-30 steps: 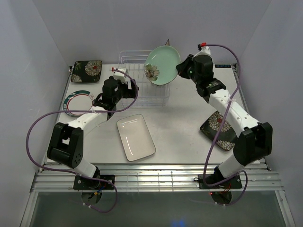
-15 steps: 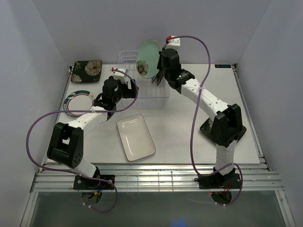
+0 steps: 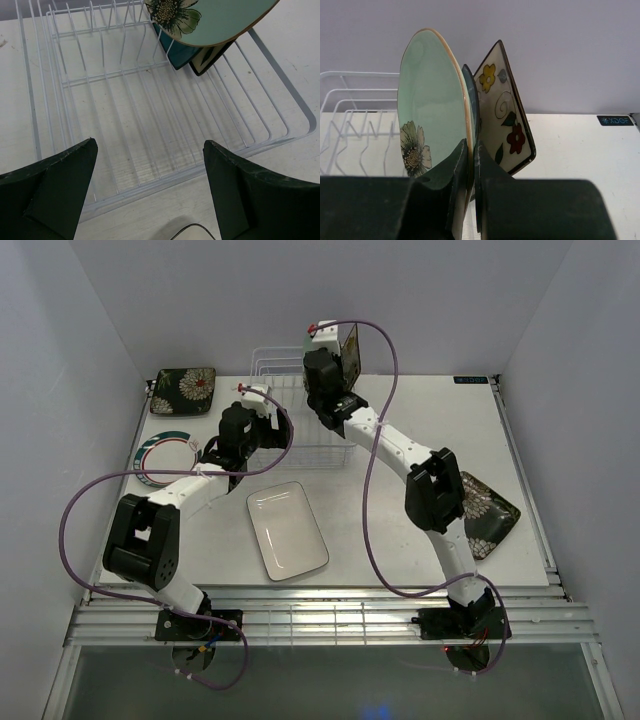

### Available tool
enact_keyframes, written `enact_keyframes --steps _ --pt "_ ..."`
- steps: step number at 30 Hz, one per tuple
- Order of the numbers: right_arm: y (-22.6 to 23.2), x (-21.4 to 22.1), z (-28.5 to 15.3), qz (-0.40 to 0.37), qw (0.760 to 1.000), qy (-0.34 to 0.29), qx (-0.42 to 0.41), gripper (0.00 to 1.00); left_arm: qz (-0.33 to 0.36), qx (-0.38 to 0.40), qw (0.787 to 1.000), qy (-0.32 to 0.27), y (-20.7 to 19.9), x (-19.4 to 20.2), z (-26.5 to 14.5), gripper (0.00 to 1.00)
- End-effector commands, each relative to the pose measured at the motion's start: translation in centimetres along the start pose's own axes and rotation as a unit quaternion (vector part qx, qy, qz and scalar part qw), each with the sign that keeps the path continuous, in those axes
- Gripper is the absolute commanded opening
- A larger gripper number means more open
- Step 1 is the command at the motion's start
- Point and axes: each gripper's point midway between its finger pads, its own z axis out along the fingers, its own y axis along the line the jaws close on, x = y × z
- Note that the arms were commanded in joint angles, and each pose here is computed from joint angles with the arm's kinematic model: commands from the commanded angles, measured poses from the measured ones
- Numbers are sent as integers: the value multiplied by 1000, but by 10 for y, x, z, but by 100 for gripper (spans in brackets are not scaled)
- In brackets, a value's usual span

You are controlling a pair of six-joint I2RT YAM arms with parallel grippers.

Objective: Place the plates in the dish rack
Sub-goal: Insert the plate into the dish rack.

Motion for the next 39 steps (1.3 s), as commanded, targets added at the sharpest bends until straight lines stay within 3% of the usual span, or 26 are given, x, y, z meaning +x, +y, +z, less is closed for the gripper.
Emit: enact_keyframes --steps 1,17,39 --pt "-34 -99 -6 96 986 -121 66 8 6 10 999 -30 -3 -27 -1 97" --pt "-33 -90 1 52 980 -149 119 8 9 13 999 -33 -4 -30 -3 97" --pt "-5 -37 18 16 983 -137 121 8 10 15 999 -38 -5 -33 -6 97"
